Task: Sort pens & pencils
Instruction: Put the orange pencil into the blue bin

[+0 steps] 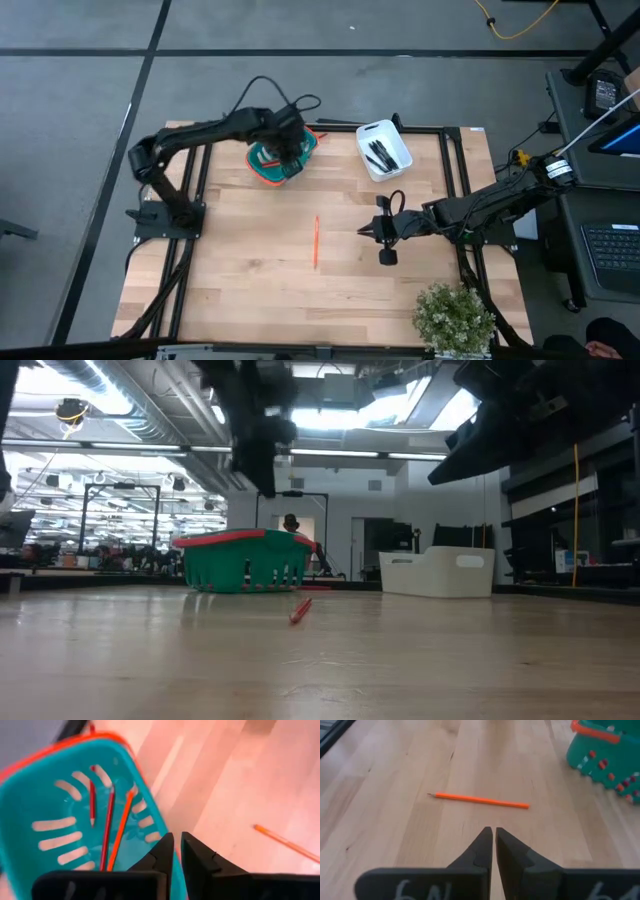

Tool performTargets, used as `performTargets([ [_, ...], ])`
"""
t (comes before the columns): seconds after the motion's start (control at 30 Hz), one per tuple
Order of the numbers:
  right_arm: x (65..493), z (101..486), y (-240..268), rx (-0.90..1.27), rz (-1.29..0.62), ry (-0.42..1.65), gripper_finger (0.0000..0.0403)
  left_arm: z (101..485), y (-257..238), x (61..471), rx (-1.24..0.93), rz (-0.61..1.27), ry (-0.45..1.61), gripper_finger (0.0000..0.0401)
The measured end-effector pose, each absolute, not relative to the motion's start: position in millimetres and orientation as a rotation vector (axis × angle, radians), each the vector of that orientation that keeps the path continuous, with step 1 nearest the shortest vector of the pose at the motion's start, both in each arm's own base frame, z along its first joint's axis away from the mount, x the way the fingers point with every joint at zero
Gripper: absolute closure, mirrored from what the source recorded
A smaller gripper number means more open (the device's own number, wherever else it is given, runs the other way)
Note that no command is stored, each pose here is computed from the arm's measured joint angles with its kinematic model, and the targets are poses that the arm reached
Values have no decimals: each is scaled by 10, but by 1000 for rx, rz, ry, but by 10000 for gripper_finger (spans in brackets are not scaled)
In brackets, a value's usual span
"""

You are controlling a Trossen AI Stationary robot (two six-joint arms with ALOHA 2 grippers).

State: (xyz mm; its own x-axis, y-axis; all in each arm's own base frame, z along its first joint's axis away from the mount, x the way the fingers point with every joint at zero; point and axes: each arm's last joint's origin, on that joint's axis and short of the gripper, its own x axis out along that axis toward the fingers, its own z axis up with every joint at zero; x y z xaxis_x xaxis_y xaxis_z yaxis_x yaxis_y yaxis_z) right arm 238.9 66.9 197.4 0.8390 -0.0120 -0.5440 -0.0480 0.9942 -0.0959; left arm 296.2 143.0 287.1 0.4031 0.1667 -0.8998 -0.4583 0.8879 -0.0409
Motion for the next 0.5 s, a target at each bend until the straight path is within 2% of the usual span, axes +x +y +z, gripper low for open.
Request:
performTargets([
  [0.1, 2376, 1955, 667, -78, 13, 600, 377, 3021, 1119, 2912, -233, 436, 1027, 373],
  [0.23, 2357, 1938, 689, -33, 5, 621, 377, 3009, 624, 2871, -155, 409, 943, 374],
  [0.5, 2340, 1885, 837, 92, 11, 638, 377, 2656, -143, 2731, -86, 366, 793, 374],
])
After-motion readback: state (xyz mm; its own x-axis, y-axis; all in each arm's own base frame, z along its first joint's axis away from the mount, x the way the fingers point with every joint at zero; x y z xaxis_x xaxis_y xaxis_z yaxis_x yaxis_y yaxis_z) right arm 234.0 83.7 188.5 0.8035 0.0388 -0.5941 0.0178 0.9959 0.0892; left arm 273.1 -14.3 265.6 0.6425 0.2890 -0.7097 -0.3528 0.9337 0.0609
